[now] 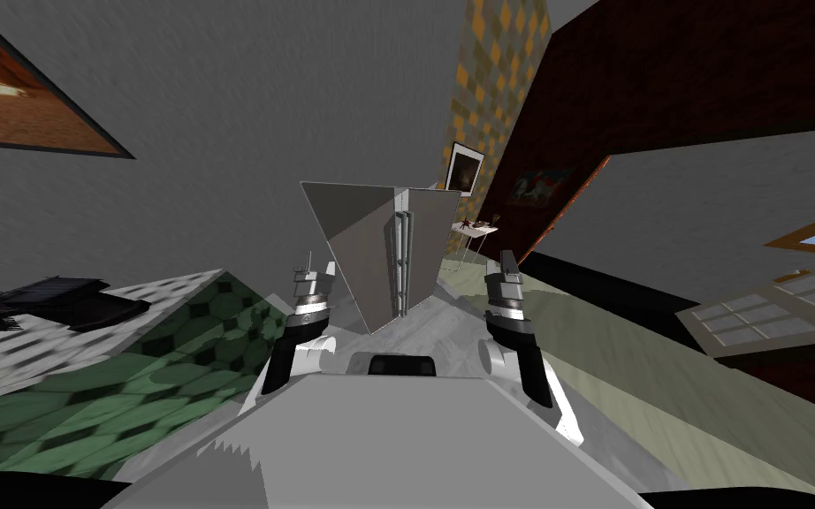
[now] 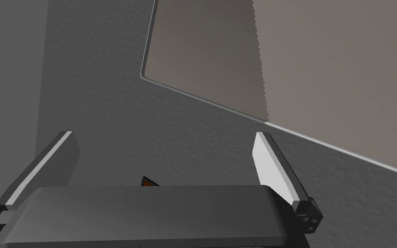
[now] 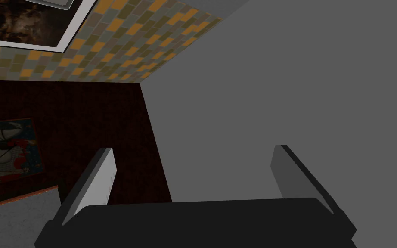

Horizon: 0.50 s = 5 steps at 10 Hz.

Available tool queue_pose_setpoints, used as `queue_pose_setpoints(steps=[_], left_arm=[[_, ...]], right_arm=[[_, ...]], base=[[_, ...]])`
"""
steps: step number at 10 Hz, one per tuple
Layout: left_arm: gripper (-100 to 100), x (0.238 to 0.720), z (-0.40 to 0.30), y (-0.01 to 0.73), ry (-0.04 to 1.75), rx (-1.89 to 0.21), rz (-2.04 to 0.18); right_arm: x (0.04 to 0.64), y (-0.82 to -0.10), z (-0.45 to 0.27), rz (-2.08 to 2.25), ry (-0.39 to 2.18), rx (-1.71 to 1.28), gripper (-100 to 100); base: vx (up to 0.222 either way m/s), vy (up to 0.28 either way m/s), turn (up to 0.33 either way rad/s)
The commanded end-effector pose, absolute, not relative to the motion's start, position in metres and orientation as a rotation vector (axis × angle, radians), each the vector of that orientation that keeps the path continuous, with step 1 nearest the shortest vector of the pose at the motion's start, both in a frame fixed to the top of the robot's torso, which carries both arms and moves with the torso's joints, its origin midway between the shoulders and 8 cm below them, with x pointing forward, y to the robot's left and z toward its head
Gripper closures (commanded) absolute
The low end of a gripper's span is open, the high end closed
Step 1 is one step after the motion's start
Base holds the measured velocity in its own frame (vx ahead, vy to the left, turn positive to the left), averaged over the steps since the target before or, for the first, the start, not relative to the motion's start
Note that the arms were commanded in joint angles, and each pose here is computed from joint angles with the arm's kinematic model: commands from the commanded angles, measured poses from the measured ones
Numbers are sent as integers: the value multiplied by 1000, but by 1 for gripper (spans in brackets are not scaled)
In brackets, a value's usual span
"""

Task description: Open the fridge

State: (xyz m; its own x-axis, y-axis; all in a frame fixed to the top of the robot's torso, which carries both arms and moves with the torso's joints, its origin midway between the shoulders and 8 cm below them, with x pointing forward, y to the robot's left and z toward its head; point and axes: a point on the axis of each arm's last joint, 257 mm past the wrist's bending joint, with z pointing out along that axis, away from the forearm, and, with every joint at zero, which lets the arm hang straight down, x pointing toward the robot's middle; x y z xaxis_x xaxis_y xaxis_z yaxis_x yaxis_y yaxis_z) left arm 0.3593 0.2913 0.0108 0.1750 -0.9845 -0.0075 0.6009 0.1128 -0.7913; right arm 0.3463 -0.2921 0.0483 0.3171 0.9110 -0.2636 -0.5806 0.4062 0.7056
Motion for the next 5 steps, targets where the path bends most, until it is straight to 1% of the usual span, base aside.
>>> queue_pose_setpoints(steps=[1,5], left_arm=[[0,359,11,291,639,-751,-1287],[0,359,11,291,639,-751,-1287]], right_arm=[[346,-292,48,1048,712,545,0],[346,-292,48,1048,712,545,0]], base=[[0,0,0],[0,0,0]])
